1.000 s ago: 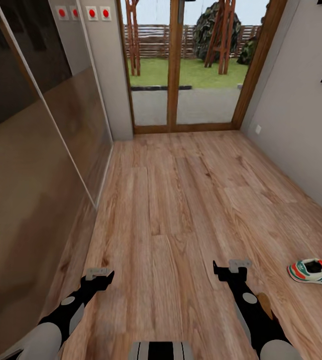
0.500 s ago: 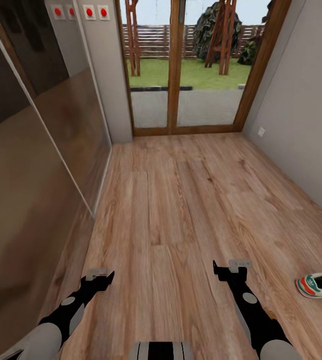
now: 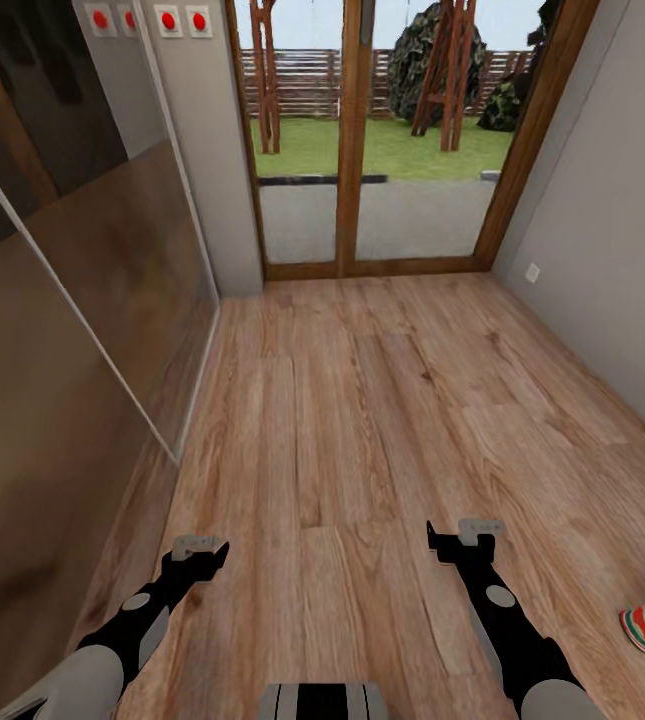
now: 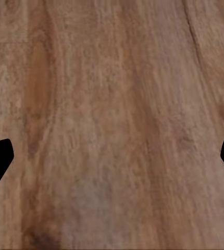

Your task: Pick up the two gym shoes and the two sandals from the corridor floor and place them onto the hallstand (shoe rack) in the corridor, making sure they are on the rack and not on the floor. Arrange them so the two gym shoes are next to each other and the two sandals are next to each other.

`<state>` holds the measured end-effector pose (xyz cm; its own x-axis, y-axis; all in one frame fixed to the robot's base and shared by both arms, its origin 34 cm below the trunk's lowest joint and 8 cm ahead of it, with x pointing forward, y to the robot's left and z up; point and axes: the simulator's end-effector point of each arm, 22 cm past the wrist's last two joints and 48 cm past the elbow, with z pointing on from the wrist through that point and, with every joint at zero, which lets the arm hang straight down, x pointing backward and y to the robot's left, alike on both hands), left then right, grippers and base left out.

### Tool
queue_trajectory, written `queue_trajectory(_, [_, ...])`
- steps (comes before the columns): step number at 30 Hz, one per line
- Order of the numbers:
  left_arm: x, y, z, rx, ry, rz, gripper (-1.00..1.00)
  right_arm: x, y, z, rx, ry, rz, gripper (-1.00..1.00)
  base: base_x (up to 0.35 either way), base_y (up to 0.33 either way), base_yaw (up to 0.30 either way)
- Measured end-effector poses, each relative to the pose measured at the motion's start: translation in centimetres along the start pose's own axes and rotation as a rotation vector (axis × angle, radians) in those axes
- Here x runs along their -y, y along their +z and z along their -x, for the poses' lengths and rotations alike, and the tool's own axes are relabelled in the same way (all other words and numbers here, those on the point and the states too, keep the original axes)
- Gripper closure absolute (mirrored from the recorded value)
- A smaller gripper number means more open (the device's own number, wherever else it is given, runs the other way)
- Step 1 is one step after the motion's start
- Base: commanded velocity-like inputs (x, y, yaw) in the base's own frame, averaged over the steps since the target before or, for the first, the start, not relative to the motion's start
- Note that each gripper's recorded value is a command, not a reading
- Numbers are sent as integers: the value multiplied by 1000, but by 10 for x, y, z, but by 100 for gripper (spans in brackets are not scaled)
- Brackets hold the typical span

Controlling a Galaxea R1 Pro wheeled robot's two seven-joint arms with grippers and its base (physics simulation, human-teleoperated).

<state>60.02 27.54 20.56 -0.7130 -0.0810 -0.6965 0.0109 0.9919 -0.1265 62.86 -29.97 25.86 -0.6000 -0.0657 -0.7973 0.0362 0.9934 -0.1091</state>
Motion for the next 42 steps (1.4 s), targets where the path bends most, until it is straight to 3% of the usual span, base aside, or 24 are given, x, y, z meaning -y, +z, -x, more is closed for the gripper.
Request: queue_trajectory(42, [0, 0, 0, -1, 0, 1, -100, 0, 0, 1, 2, 0, 0, -100, 337, 0, 0])
